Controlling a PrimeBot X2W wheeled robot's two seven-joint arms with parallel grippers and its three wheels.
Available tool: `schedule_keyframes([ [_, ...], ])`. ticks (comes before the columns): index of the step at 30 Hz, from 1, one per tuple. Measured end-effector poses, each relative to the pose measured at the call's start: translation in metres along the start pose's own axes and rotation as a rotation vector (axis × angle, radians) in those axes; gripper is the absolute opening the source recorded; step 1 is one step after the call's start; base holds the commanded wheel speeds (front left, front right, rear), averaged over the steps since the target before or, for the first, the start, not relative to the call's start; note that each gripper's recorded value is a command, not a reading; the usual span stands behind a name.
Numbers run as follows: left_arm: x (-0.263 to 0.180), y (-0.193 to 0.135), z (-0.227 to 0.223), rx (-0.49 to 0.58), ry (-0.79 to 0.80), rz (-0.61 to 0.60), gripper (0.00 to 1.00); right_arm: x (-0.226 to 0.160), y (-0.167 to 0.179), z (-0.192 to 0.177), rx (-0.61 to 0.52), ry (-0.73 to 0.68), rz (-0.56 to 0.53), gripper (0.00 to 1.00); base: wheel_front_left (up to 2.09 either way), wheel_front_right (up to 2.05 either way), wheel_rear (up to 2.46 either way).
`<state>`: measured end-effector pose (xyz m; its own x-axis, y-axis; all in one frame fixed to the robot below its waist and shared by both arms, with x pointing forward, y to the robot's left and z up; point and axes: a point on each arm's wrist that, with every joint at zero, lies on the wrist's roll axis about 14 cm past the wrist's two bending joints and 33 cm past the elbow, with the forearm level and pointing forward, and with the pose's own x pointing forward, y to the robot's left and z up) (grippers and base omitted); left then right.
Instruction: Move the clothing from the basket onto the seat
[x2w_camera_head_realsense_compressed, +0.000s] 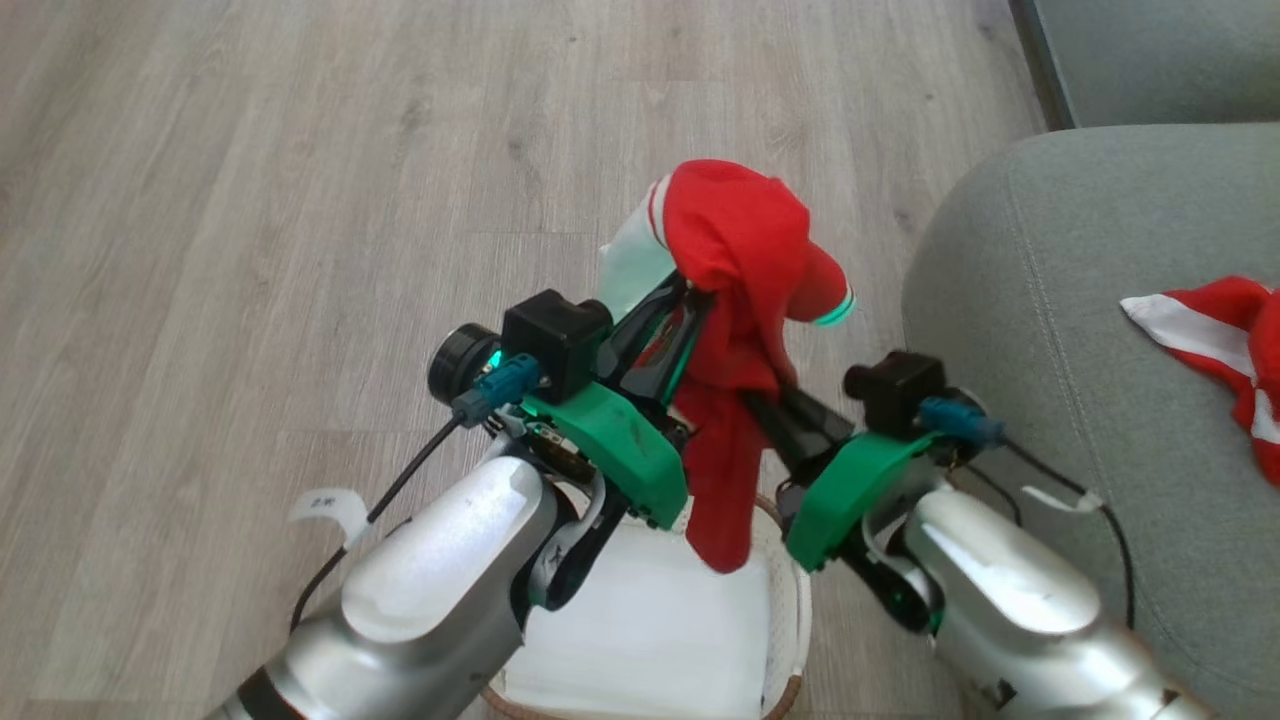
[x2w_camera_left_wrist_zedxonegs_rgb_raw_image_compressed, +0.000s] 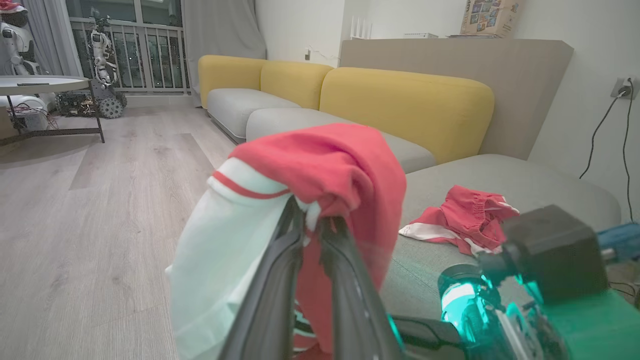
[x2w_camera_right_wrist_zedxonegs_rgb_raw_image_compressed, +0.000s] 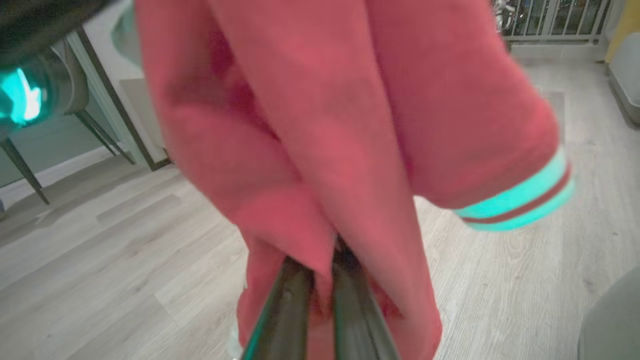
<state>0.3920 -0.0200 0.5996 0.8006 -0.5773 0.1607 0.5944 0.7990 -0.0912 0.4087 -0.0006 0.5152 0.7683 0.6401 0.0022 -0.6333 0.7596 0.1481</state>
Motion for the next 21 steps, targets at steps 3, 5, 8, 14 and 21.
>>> schedule_keyframes([
  [3,0.000,0.002,-0.002,0.003,0.001,0.007,0.00,-0.004,-0.009,0.011,0.011,-0.039,-0.027,0.00,0.00,0.00,0.00],
  [5,0.000,0.004,-0.007,-0.001,0.015,0.010,0.00,-0.011,-0.019,0.013,0.027,-0.057,-0.061,0.00,0.00,0.00,0.00],
  [8,0.000,0.004,-0.016,-0.011,0.036,0.014,0.00,-0.025,-0.039,0.017,0.040,-0.086,-0.130,0.00,0.00,0.00,0.00],
  [14,0.002,-0.014,-0.029,-0.024,0.068,-0.041,0.00,-0.045,-0.071,0.056,0.023,-0.221,-0.234,0.00,0.00,0.00,0.00],
  [21,0.008,-0.042,-0.035,-0.050,0.083,-0.116,1.00,-0.074,-0.093,0.080,-0.007,-0.306,-0.330,0.00,0.00,0.00,0.00],
])
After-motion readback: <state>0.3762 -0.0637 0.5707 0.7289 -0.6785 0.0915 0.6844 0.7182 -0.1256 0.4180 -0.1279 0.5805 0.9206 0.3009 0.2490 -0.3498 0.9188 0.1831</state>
